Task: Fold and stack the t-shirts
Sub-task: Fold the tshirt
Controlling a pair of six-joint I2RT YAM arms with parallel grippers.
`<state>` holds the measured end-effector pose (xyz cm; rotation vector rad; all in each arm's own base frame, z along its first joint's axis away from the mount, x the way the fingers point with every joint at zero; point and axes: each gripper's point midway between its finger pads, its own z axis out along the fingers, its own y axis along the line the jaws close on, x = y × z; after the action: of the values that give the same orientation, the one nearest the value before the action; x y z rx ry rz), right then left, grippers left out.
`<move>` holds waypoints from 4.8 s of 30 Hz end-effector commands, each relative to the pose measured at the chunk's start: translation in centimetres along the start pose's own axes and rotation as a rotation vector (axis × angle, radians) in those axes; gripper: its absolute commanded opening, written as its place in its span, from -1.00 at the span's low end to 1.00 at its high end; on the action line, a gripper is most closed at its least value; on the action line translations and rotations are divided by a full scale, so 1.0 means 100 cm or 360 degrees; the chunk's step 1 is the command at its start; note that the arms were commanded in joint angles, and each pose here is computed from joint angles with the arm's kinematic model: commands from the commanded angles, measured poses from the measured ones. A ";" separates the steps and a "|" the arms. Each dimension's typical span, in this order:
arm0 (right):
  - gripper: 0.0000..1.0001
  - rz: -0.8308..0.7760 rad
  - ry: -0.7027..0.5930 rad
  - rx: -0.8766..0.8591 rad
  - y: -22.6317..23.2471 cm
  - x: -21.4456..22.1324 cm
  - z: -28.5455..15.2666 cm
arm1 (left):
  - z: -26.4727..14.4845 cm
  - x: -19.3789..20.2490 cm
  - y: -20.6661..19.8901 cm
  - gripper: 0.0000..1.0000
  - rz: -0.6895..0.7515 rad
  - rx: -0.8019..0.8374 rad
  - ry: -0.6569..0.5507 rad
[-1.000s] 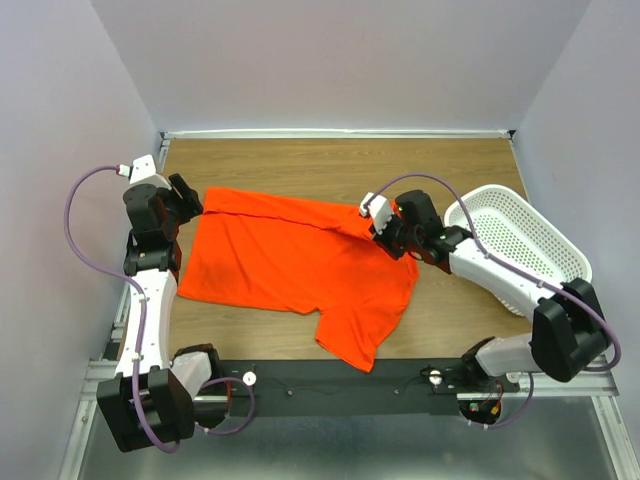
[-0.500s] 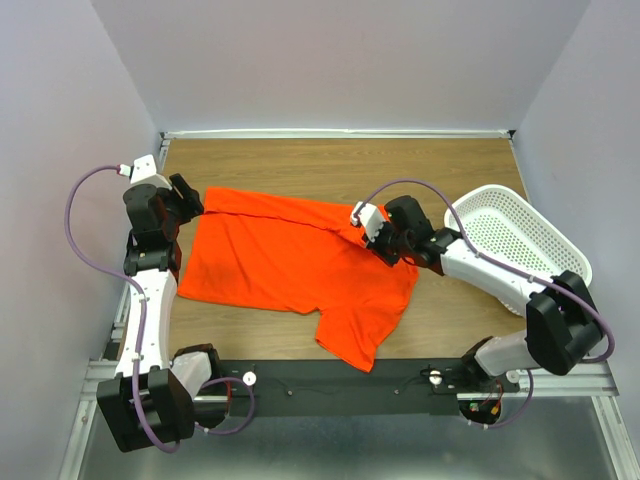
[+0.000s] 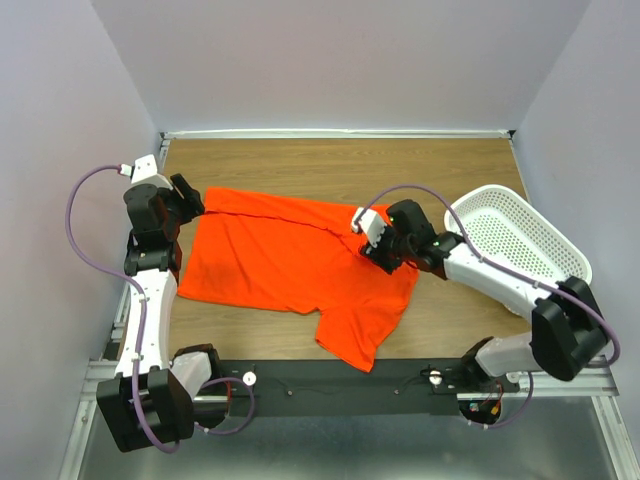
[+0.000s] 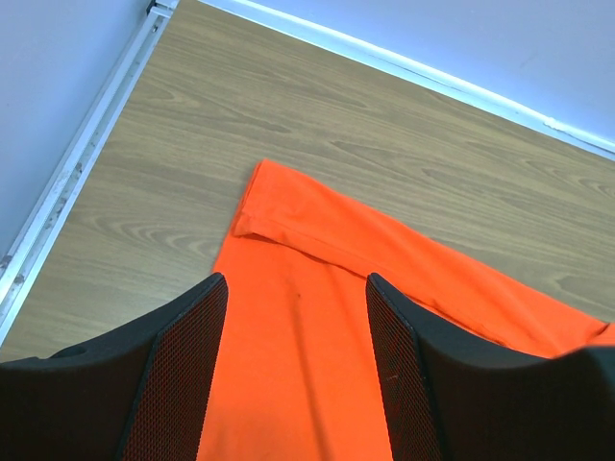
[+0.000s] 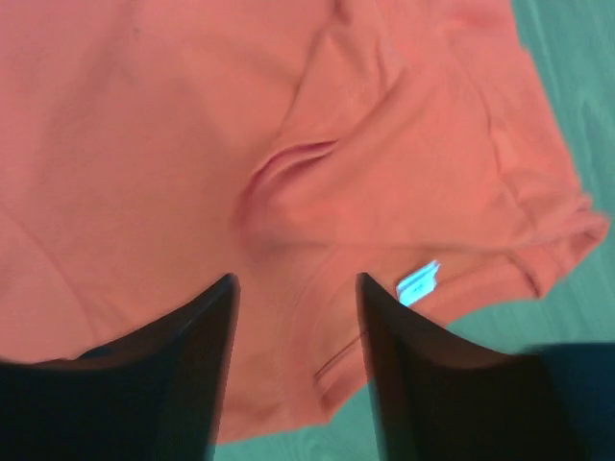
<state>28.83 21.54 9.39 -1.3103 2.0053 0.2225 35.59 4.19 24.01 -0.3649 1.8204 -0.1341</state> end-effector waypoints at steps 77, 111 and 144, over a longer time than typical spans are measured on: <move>-0.99 0.1377 0.0193 0.0530 -0.206 0.079 0.058 | 0.195 0.159 0.073 -0.12 -0.0218 -0.0258 0.0945; 0.10 0.0843 -0.0221 -0.0603 -0.063 -0.068 0.071 | 0.063 -0.026 0.006 0.34 -0.0104 0.0074 0.0079; -0.23 0.1026 0.0037 -0.0598 -0.062 -0.030 0.127 | -0.023 -0.015 -0.018 0.41 0.0038 0.0229 -0.0128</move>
<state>41.40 26.50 3.39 -0.7993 2.4300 0.8586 34.17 3.29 26.45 -0.2759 1.7200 -0.2119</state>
